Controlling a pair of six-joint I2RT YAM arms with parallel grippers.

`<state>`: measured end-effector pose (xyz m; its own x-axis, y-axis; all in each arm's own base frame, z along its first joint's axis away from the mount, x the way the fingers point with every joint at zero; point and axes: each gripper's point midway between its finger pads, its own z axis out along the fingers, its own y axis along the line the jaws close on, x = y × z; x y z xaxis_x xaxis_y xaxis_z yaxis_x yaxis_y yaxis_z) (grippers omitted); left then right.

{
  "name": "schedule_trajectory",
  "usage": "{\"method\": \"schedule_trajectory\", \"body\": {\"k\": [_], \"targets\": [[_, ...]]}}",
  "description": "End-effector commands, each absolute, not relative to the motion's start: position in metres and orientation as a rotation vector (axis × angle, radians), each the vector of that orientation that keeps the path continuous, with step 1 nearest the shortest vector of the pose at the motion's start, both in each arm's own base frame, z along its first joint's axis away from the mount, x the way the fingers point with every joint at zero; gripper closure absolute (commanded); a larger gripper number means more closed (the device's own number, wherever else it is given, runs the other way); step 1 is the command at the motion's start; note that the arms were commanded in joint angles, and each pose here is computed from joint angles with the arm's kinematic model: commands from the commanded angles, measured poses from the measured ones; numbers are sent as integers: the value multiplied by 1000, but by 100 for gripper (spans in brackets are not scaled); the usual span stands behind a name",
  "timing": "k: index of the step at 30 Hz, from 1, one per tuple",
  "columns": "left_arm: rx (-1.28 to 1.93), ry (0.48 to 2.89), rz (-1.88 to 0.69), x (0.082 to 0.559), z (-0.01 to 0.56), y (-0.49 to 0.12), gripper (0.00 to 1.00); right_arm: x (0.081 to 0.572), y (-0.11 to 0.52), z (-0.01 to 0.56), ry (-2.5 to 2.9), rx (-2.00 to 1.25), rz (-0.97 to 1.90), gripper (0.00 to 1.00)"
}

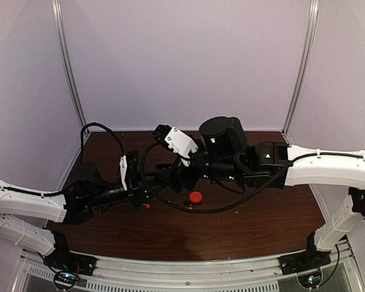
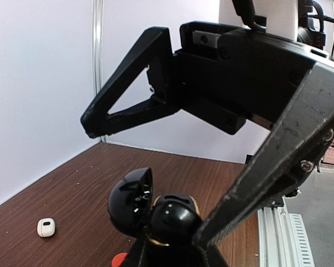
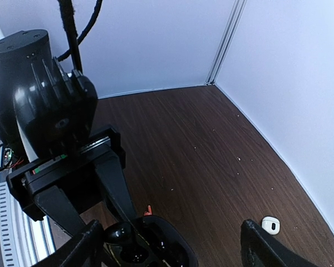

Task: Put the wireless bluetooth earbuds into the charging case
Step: Adjust the left earbud in the left side groove of the charging case.

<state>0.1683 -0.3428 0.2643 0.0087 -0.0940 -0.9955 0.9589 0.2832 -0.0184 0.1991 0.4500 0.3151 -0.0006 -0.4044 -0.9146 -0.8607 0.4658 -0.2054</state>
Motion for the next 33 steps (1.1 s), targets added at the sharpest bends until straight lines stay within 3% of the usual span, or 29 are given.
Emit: {"method": "schedule_trajectory", "body": {"k": [1, 17, 33], "targets": [[887, 1158, -1046, 167, 298, -339, 100, 206, 431, 322, 1637, -1063, 463, 16], [882, 1162, -1040, 168, 297, -338, 100, 205, 419, 320, 1649, -1042, 482, 16], [888, 1163, -1039, 168, 296, -339, 100, 196, 448, 341, 1594, -1035, 580, 12]]}}
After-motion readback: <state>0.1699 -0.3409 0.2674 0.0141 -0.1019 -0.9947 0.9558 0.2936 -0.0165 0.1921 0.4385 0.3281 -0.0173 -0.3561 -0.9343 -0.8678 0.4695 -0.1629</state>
